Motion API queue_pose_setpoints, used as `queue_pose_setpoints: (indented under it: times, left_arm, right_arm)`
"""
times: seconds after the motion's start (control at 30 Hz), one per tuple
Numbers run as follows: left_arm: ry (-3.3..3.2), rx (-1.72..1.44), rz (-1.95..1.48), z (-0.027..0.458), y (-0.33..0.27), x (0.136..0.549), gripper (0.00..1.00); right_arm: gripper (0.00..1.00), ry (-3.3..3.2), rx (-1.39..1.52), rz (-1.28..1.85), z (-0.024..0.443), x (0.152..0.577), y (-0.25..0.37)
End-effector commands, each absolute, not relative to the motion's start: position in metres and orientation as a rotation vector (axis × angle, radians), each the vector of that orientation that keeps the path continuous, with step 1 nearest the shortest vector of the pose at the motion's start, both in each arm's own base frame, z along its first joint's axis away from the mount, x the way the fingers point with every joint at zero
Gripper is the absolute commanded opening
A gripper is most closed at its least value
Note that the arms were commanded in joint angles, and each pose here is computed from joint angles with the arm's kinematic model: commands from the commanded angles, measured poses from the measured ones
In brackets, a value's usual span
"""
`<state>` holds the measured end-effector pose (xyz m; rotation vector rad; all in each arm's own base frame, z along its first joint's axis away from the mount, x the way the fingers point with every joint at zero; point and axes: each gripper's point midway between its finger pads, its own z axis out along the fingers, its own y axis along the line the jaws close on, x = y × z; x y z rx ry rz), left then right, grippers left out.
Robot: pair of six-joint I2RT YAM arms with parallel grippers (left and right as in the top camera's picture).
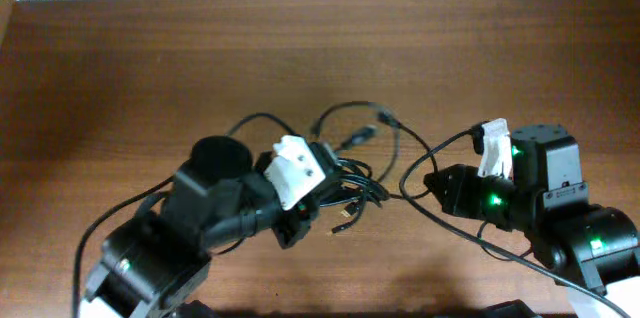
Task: Untangle cables
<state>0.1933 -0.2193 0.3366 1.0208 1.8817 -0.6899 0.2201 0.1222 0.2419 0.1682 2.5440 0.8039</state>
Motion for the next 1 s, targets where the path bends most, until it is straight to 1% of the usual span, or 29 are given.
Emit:
queue_pose_setpoints:
  times: [0.0,0.1,0.13,0.17,0.2,0.23,0.47,0.57,0.63,0.73,0.83,0.97]
  left_arm:
    - [1.876,0.876,-0.630,0.357,-0.205,0.204,0.00]
    - [1.876,0.876,-0.629,0.357,-0.205,0.204,0.00]
    - [1.876,0.876,-0.629,0.357,-0.205,0.204,0.00]
    - [1.876,0.876,-0.629,0.357,-0.205,0.204,0.00]
    - [1.876,0.875,-0.630,0.357,-0.205,0.204,0.00]
    - [1.881,0.868,-0.634,0.357,-0.204,0.205,0.00]
    - [1.884,0.867,-0.636,0.357,-0.205,0.205,0.00]
    - [1.858,0.910,-0.618,0.357,-0.206,0.204,0.00]
    - [1.854,0.908,-0.620,0.358,-0.207,0.205,0.00]
    - [1.813,0.953,-0.713,0.363,-0.221,0.200,0.00]
    - [1.744,1.027,-0.841,0.371,-0.239,0.191,0.00]
    - [1.750,1.076,-0.920,0.364,-0.253,0.191,0.00]
  right_arm:
    - [0.18,2.551,0.209,0.644,0.231,0.227,0.102]
    - [0.31,2.526,0.115,0.727,0.238,0.226,0.115]
    - [0.40,2.498,0.044,0.780,0.245,0.226,0.123]
    - [0.47,2.467,-0.015,0.824,0.251,0.226,0.130]
    - [0.53,2.439,-0.068,0.858,0.257,0.225,0.135]
    - [0.55,2.405,-0.124,0.887,0.263,0.225,0.140]
    - [0.59,2.174,-0.452,1.005,0.301,0.211,0.163]
    - [0.58,2.086,-0.516,1.025,0.317,0.204,0.167]
    - [0.58,2.007,-0.616,1.047,0.328,0.195,0.173]
    - [0.58,1.916,-0.739,1.073,0.337,0.180,0.178]
    - [0.58,1.890,-0.769,1.061,0.339,0.178,0.179]
    - [0.57,1.880,-0.784,1.044,0.339,0.178,0.178]
